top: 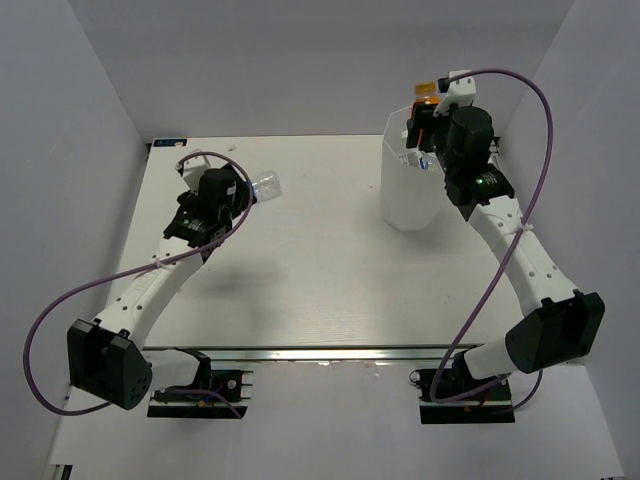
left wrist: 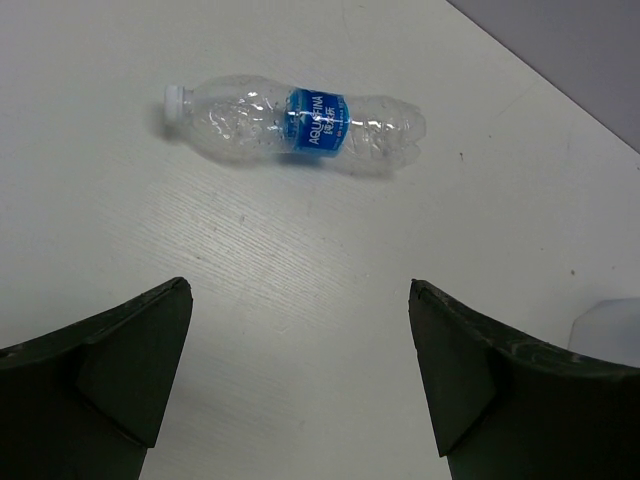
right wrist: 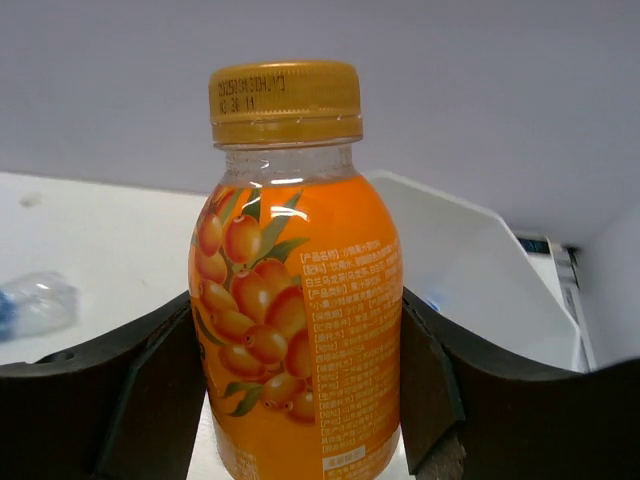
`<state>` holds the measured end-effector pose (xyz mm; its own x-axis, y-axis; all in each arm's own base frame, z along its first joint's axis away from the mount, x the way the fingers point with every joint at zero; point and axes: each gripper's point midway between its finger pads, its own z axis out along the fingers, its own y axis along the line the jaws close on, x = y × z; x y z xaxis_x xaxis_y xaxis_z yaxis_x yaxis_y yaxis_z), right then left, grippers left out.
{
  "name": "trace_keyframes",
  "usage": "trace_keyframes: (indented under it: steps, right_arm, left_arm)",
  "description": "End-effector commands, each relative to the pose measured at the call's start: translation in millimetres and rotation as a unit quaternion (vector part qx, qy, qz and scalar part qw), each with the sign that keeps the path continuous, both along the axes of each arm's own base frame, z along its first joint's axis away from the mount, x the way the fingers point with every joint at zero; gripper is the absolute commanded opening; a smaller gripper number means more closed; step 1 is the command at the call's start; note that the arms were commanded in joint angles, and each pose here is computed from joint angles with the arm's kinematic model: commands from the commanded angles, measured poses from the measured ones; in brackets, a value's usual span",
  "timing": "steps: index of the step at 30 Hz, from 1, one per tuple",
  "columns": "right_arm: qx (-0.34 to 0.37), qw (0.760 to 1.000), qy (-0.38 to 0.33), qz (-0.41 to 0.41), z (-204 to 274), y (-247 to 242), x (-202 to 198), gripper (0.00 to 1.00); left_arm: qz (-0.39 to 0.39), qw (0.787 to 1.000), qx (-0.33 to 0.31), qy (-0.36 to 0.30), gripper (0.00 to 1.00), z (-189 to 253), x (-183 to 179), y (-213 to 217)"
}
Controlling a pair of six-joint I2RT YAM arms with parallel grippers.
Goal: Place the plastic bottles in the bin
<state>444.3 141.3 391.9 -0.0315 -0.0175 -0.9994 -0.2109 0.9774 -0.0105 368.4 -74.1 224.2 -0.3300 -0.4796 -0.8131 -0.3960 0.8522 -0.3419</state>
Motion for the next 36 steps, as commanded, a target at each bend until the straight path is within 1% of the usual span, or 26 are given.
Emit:
trace_keyframes:
  steps: [1,2,3,4,5,6,7,9,10,11,12,14,15,17,18,19,20,21,22,23,24,26,27,30,32,36]
  right_arm:
    - [-0.012,0.999,0.033,-0.017,-9,-17,1,0.58]
    - [-0.013,0.999,0.037,-0.015,-10,-18,0,0.68]
    - [-0.014,0.999,0.039,-0.018,-10,-22,-1,0.89]
    - [-0.014,0.999,0.039,-0.021,-8,-25,-3,0.89]
    - [-0.015,0.999,0.042,-0.023,-8,-27,-4,0.89]
    - [-0.014,0.999,0.039,-0.025,-5,-30,-5,0.89]
    - [-0.011,0.999,0.032,-0.025,2,-31,-9,0.89]
    - [-0.015,1.0,0.021,-0.011,10,-29,-13,0.89]
    - [-0.021,1.0,0.015,-0.002,15,-28,-17,0.89]
    - [-0.025,0.999,0.021,0.019,12,-22,-22,0.89]
    - [-0.031,0.999,0.018,0.036,14,-19,-28,0.89]
    - [-0.037,0.998,0.02,0.053,13,-16,-37,0.89]
    - [-0.037,0.997,0.017,0.06,16,-16,-46,0.89]
    - [-0.04,0.996,0.023,0.076,11,-14,-57,0.89]
    - [-0.036,0.995,0.019,0.094,15,-11,-70,0.89]
    - [-0.033,0.994,0.018,0.102,15,-10,-77,0.89]
    - [-0.029,0.991,0.029,0.125,3,-4,-84,0.89]
    - [-0.022,0.991,0.016,0.134,10,-4,-97,0.89]
    - [-0.017,0.989,0.006,0.144,12,-2,-104,0.89]
    - [-0.012,0.987,0.017,0.159,-2,2,-109,0.9]
    - [-0.006,0.987,0.006,0.163,4,2,-118,0.89]
    - [-0.004,0.985,0.009,0.171,-2,3,-125,0.89]
    - [-0.004,0.985,0.012,0.172,-6,2,-129,0.89]
    - [-0.006,0.987,0.025,0.159,-13,-3,-131,0.89]
    - [-0.007,0.988,0.023,0.152,-13,-6,-130,0.89]
    - [-0.007,0.988,0.023,0.151,-12,-6,-129,0.89]
  left_arm:
    - [-0.018,0.999,0.007,-0.03,0.98,20,18,0]
    - [-0.04,0.999,0.0,-0.035,0.98,23,23,-4]
    - [-0.056,0.998,-0.004,-0.035,0.98,24,27,-5]
    - [-0.07,0.997,0.001,-0.039,0.98,26,37,3]
    - [-0.118,0.992,-0.018,-0.047,0.98,33,43,-9]
    - [-0.132,0.99,-0.007,-0.053,0.98,36,50,-1]
    - [-0.157,0.985,-0.004,-0.07,0.98,44,59,-3]
    - [-0.229,0.971,0.002,-0.071,0.98,47,77,-17]
    - [-0.254,0.964,0.04,-0.061,0.98,43,84,-11]
    - [-0.282,0.956,0.063,-0.053,0.98,41,98,-15]
    - [-0.333,0.936,0.106,-0.039,0.98,32,100,-19]
    - [-0.376,0.914,0.147,-0.029,0.98,22,109,-23]
    - [-0.415,0.893,0.173,-0.015,0.98,10,115,-26]
    - [-0.443,0.877,0.186,0.002,0.98,0,121,-27]
    - [-0.462,0.864,0.197,0.02,0.98,-9,129,-26]
    - [-0.474,0.857,0.199,0.024,0.98,-14,133,-27]
    - [-0.481,0.852,0.203,0.033,0.98,-21,137,-25]
    - [-0.485,0.847,0.215,0.039,0.98,-27,144,-19]
    - [-0.492,0.842,0.213,0.061,0.98,-41,152,-16]
    - [-0.498,0.838,0.211,0.07,0.98,-47,157,-15]
    - [-0.507,0.83,0.217,0.079,0.98,-54,162,-11]
    - [-0.522,0.82,0.209,0.105,0.98,-70,169,-10]
    - [-0.532,0.812,0.211,0.118,0.98,-78,168,-9]
    - [-0.544,0.799,0.21,0.146,0.98,-105,168,-7]
    - [-0.549,0.793,0.202,0.173,0.98,-129,159,-3]
    - [-0.548,0.787,0.194,0.208,0.98,-162,144,3]
